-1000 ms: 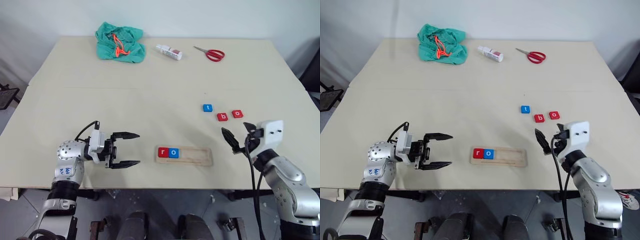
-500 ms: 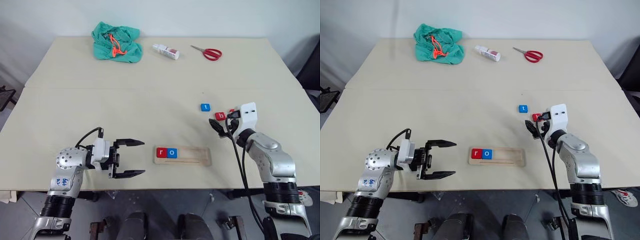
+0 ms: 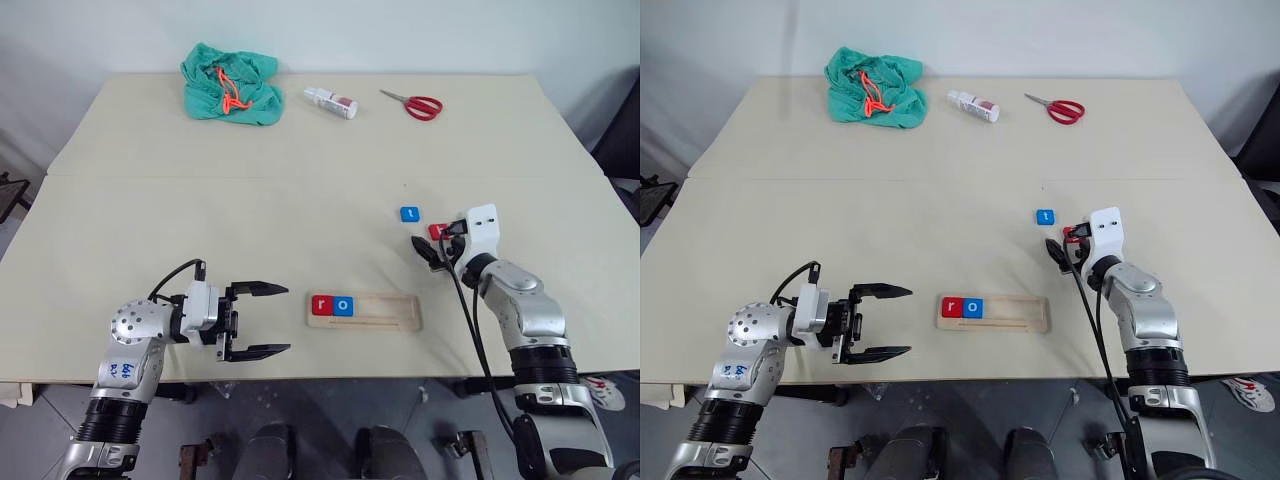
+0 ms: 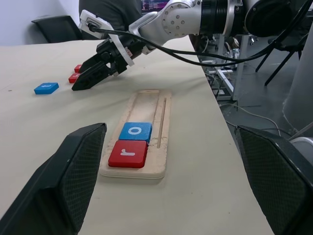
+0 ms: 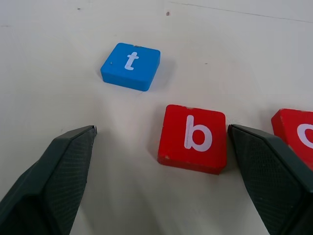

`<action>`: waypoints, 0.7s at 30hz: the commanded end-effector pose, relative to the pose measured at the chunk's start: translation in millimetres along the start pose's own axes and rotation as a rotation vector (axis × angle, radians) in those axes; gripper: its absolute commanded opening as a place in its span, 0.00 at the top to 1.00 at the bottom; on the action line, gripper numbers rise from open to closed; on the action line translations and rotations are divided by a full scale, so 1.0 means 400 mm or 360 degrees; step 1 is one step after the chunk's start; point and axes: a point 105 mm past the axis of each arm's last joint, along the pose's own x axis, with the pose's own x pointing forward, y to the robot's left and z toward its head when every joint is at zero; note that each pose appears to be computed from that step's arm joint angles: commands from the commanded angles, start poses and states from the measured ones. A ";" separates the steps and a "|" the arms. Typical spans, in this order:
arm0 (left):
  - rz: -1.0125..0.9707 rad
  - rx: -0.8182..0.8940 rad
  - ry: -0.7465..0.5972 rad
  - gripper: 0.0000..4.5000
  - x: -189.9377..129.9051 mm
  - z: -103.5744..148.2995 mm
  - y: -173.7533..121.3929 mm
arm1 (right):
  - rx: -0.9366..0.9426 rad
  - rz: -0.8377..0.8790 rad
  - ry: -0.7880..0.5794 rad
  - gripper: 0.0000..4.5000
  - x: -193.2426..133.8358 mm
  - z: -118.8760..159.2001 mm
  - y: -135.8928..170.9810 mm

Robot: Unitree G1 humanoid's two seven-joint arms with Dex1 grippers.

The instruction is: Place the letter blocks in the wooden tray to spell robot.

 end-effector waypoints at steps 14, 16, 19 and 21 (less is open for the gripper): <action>-0.0070 0.0027 -0.0010 0.00 -0.028 -0.005 0.027 | 0.0055 -0.0113 -0.0231 0.67 -0.085 0.086 0.020; -0.0077 0.0025 -0.0022 0.00 -0.028 -0.007 0.033 | 0.0060 -0.0104 -0.0223 0.67 -0.129 0.089 0.040; -0.0091 0.0019 -0.0047 0.00 -0.030 -0.009 0.041 | 0.0064 -0.0057 -0.0152 0.67 -0.189 0.072 0.084; -0.0108 0.0010 -0.0065 0.00 -0.032 -0.010 0.045 | 0.0078 -0.0066 -0.0097 0.67 -0.226 0.054 0.106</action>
